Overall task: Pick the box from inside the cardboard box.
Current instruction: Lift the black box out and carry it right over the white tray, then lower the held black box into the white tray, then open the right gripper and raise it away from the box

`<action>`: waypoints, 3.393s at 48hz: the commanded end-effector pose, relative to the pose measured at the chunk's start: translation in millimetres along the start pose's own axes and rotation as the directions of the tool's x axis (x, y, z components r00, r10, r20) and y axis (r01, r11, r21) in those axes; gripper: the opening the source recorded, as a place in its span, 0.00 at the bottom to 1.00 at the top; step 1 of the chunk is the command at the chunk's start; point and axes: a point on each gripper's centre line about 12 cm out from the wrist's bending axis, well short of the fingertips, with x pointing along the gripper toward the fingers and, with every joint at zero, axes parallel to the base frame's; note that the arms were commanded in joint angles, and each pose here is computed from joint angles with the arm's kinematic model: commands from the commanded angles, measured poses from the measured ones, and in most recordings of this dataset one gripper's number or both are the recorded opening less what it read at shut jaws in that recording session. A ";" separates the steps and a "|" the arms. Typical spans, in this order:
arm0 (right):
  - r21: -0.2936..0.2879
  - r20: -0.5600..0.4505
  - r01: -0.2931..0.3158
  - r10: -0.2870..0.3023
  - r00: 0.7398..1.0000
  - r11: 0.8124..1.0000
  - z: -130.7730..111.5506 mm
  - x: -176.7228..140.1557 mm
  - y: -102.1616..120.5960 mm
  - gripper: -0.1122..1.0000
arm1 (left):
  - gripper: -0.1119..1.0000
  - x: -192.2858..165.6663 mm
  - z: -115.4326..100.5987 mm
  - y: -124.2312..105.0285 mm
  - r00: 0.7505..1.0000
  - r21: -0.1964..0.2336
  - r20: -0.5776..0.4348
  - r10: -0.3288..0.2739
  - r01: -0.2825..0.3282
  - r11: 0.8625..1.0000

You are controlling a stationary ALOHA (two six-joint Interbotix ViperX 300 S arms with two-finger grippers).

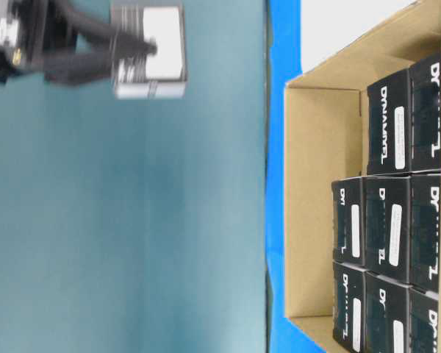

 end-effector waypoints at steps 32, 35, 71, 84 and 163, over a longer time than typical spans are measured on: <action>-0.065 0.096 0.095 -0.088 0.991 0.993 -61.3 94.7 -13.1 0.67 | 0.04 -0.6 13.0 0.5 0.999 -0.001 0.035 0.003 -0.003 1.000; -0.069 0.105 0.100 -0.092 0.990 0.993 -63.5 102.3 -14.0 0.67 | 0.04 -0.6 13.0 0.5 0.999 -0.002 0.035 0.002 -0.002 1.000; -0.061 0.065 0.096 -0.093 0.994 0.993 -65.8 141.1 -20.5 0.67 | 0.04 -0.8 16.6 -0.3 0.999 0.000 0.043 0.000 0.000 1.000; -0.055 0.072 0.098 -0.094 0.993 0.994 -64.2 140.9 -20.9 0.67 | 0.04 -0.8 16.6 -0.6 0.999 -0.001 0.043 -0.002 0.002 1.000; 0.093 0.416 0.111 -0.140 0.899 0.989 -52.7 27.0 -12.4 0.97 | 0.04 -0.8 15.2 -0.2 1.000 -0.005 0.028 0.000 0.000 1.000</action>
